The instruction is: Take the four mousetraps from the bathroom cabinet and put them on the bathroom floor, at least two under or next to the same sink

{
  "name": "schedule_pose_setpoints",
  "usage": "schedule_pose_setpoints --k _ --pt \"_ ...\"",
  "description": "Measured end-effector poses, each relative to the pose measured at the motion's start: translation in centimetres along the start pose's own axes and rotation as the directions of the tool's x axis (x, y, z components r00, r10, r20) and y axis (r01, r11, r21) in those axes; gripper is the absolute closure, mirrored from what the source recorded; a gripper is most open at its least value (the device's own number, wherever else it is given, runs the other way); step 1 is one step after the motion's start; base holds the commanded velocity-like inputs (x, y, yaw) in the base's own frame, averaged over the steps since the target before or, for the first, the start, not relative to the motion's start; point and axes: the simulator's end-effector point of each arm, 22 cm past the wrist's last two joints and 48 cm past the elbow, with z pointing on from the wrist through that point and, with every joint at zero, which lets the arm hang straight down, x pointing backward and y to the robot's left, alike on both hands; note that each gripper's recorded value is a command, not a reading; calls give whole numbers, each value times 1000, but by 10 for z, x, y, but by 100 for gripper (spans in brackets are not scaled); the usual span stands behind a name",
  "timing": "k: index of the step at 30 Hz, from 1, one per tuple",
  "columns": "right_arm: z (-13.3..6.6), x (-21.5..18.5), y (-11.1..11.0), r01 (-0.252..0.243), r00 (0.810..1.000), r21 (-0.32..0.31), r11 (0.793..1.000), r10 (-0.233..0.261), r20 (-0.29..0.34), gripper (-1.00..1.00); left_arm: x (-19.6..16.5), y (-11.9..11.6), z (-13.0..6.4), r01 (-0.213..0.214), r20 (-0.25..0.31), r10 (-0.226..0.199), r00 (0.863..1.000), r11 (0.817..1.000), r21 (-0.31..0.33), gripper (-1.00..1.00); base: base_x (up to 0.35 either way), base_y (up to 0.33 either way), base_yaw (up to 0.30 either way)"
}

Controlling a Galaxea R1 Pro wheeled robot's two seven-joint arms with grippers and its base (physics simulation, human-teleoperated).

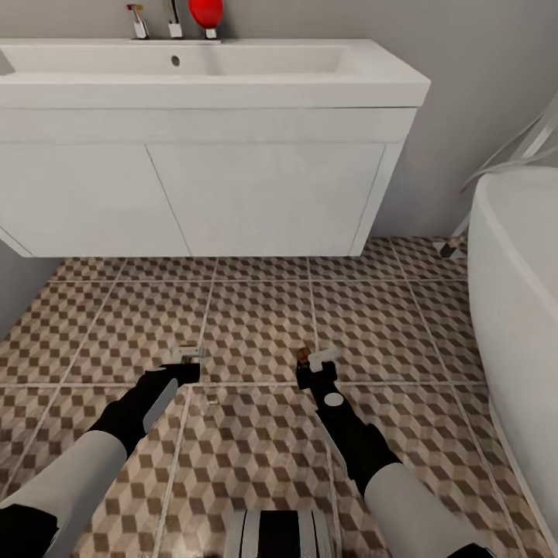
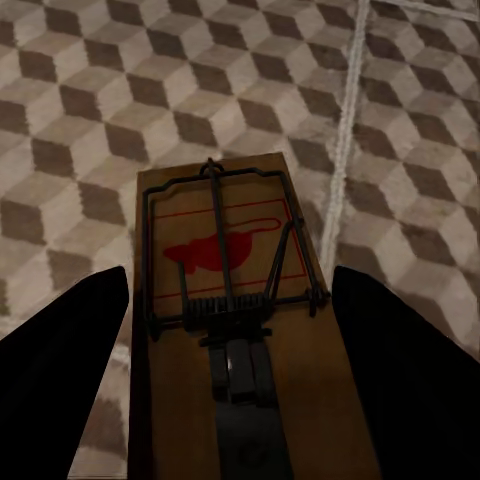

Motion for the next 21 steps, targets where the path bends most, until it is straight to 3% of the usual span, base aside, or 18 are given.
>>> schedule_pose_setpoints --k 21 --pt "24 69 13 -21 997 -23 1000 19 -78 100 64 1 45 -10 -100 10 995 1000 -4 100 0 0 0"
